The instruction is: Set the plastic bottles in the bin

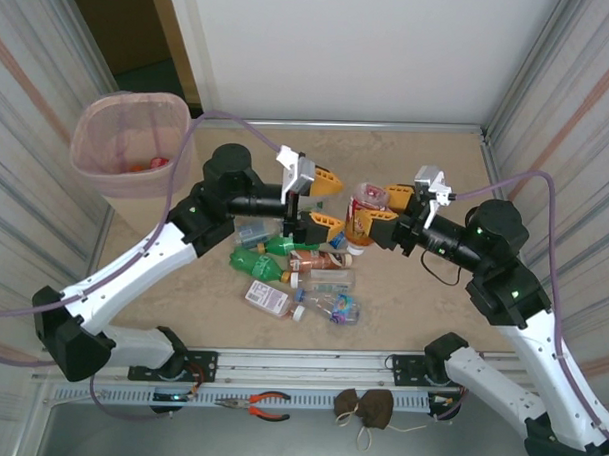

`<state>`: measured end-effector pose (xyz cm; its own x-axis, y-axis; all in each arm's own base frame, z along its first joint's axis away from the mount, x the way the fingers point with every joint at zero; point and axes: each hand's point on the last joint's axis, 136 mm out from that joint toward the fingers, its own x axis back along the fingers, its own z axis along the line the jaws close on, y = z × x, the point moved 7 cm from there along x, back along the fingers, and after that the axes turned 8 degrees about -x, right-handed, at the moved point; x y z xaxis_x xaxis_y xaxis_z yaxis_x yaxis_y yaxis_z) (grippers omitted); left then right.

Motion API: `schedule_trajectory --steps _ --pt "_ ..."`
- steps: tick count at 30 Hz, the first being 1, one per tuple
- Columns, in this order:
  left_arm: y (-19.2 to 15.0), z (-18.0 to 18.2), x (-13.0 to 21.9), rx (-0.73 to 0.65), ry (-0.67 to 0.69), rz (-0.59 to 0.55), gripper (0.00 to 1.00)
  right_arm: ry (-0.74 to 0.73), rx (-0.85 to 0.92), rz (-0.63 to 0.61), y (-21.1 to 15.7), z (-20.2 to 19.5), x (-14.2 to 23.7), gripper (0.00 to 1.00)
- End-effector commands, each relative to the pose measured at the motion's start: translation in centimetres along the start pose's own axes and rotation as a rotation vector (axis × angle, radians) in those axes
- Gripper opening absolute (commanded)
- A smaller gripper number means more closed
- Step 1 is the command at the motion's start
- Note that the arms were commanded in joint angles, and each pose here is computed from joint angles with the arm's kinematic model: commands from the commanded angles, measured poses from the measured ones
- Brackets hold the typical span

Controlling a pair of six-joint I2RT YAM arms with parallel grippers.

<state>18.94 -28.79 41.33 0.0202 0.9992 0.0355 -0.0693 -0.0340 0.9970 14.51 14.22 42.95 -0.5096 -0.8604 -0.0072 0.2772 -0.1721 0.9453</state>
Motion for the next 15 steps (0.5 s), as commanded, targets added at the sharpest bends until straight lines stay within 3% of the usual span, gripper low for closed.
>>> schedule_trajectory --steps 1,10,15 --pt "2.5 -0.8 -0.6 -0.032 -0.062 -0.068 0.84 0.135 0.100 -0.081 2.3 2.6 0.9 0.54" --pt "2.5 -2.5 -2.7 -0.018 -0.218 -0.072 0.79 0.165 0.132 -0.130 3.5 3.7 1.3 0.54" --pt "2.3 -2.7 -3.0 -0.015 -0.230 -0.065 0.70 0.169 0.141 -0.150 4.0 4.0 1.4 0.54"
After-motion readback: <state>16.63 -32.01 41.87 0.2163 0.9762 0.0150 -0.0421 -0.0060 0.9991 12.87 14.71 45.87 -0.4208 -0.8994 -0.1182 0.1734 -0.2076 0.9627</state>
